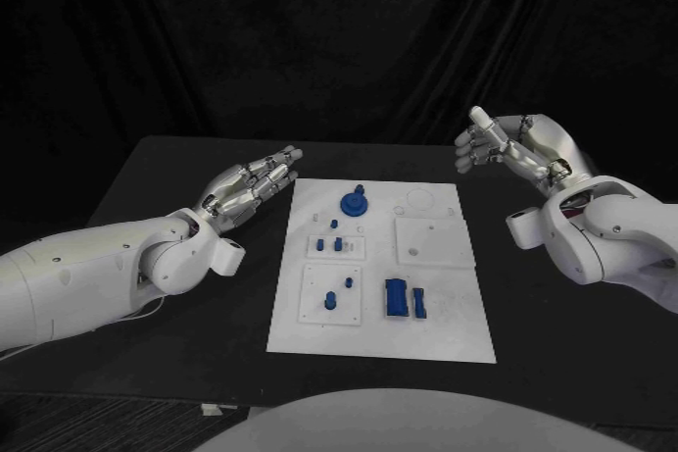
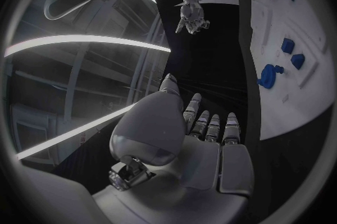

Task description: Assemble the parts on the task board

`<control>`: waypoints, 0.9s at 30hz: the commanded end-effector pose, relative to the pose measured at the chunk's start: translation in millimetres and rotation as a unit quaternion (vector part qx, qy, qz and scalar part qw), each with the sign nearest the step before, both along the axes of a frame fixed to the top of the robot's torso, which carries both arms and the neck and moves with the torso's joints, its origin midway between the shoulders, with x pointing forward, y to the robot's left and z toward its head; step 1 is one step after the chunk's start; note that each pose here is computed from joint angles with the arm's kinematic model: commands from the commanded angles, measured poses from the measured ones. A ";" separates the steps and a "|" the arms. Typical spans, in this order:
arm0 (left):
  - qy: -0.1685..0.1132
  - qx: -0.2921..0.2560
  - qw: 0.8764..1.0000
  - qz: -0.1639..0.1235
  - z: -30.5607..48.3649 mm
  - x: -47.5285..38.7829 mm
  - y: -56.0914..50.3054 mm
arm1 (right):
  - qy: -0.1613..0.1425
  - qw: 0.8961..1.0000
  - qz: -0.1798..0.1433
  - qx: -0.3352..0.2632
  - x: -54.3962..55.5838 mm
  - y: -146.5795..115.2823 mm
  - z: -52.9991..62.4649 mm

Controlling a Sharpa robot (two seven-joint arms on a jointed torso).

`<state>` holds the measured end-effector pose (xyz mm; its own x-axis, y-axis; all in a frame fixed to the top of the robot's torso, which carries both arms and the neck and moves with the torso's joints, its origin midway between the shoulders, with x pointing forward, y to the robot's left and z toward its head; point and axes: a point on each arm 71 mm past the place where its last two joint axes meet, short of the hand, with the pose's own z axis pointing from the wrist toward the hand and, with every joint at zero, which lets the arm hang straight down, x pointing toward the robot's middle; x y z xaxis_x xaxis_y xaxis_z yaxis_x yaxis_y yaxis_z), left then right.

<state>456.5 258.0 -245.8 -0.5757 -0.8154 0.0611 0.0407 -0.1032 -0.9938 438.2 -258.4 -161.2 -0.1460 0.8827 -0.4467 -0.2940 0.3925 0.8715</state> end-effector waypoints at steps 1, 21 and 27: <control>-0.082 -0.025 0.996 0.012 9.8 -2.4 -0.2 | -0.026 0.997 0.010 0.069 -0.9 0.2 -4.9; -0.012 0.018 0.999 0.039 -2.6 -0.3 -8.6 | 0.037 0.993 0.005 0.108 10.2 19.8 -30.1; -0.012 0.023 0.995 0.096 2.7 3.8 -23.2 | 0.085 0.980 -0.051 0.173 19.7 45.4 -47.3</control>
<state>457.9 231.5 -241.3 -0.5065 -0.8615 0.0354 0.0797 -0.0876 -0.9930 456.2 -204.3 -199.2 -0.1992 0.9698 -0.1410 -0.2103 0.0982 0.9727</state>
